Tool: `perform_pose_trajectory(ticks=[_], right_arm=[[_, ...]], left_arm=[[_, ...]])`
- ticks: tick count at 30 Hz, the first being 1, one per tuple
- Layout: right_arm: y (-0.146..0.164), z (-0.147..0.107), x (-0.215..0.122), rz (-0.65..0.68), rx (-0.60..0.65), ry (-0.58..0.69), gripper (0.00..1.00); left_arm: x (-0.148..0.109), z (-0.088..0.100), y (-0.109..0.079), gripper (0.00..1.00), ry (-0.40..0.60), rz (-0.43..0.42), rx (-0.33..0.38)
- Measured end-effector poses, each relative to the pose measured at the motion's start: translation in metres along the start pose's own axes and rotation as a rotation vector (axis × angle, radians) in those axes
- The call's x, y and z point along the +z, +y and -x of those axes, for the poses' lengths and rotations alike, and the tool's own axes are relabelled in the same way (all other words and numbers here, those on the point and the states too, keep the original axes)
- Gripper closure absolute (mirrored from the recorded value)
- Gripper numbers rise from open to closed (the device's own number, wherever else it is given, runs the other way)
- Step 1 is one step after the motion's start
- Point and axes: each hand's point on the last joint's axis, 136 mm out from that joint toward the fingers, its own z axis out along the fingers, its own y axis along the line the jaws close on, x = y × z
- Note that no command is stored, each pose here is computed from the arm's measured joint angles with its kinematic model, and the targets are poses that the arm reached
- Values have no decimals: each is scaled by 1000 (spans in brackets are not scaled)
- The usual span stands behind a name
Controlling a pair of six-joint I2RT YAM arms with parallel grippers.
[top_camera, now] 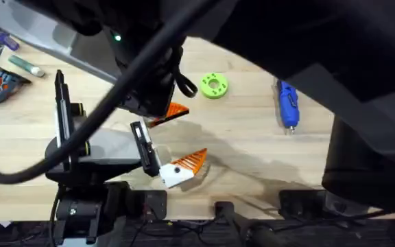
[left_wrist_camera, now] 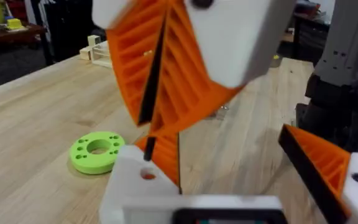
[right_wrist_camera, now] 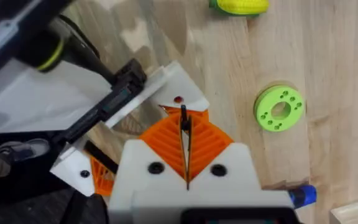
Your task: Pick up the gripper from the table and insert it into the empty holder that is missing its gripper. Then pick up a screw, insert it into the mounting hole, and use the screwdriver to tighten it. Finally, clean up the table by picking up the vegetable and placing it into the bucket.
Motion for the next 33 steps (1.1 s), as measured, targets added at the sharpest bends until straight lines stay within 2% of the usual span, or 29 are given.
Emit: perform_pose_trajectory(ticks=[33], right_arm=[[4, 4, 11, 5, -13, 14, 995]], left_arm=[[0, 0, 0, 15, 0, 0, 0]])
